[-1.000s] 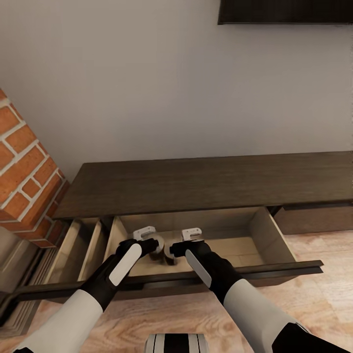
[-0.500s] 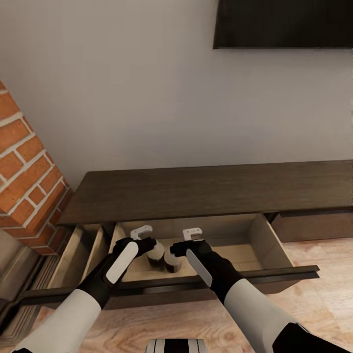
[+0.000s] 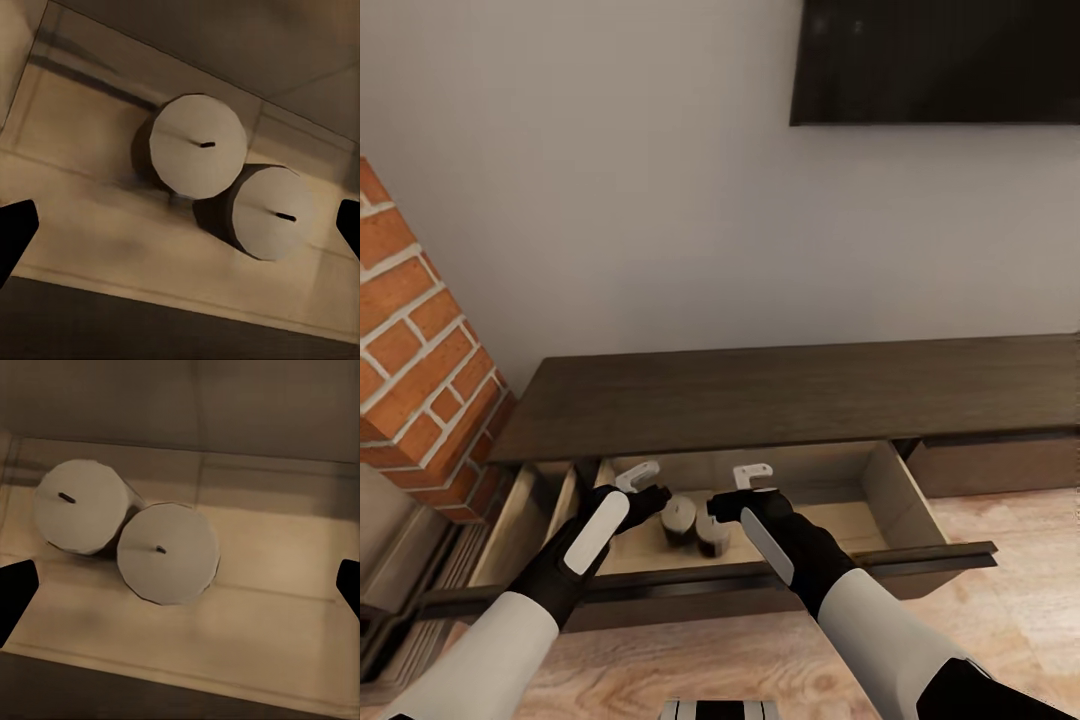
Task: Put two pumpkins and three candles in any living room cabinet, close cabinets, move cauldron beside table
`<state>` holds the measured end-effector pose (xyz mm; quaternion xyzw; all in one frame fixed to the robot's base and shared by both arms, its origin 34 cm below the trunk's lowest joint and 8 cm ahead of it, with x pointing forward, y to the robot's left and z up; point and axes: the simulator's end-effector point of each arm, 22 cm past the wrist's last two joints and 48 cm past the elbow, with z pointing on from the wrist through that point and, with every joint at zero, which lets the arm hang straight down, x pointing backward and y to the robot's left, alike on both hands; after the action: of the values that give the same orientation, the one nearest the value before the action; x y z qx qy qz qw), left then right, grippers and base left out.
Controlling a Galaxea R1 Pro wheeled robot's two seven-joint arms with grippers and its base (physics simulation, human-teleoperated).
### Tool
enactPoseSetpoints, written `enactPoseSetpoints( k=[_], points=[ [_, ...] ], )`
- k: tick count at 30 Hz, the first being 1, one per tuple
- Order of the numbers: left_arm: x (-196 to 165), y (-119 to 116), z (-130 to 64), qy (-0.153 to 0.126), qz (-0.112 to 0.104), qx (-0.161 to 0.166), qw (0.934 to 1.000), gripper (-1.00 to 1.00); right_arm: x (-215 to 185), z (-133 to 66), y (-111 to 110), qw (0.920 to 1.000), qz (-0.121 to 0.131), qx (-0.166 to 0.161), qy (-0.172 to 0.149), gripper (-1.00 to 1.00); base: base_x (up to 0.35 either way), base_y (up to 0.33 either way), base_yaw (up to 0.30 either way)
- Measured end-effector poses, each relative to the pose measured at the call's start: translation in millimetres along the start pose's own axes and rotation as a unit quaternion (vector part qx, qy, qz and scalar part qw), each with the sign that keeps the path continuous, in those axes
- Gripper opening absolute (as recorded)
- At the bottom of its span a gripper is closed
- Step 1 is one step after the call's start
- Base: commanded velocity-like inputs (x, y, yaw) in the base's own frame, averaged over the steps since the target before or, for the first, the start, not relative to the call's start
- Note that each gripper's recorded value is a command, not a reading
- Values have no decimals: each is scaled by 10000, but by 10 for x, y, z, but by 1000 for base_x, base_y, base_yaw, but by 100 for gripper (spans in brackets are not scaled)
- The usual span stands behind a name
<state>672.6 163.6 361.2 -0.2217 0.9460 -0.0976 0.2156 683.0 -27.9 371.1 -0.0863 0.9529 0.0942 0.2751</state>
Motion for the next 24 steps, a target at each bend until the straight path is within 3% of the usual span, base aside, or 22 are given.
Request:
enactPoseSetpoints(
  k=[12, 19, 24],
  points=[
    [-104, -85, -140, -33, 9, 37, 10000, 100, -117, -110, 52, 10000, 19, -81, -25, 100, -106, 0, 0],
    [-94, -99, -145, -20, 14, 60, 10000, 100, -118, -112, 56, 10000, 19, -88, -26, 100, -26, 0, 0],
    [-177, -205, -261, -59, 59, 125, 9999, 100, -201, -190, 65, 10000, 18, -89, -25, 100, -2, 0, 0]
  ],
)
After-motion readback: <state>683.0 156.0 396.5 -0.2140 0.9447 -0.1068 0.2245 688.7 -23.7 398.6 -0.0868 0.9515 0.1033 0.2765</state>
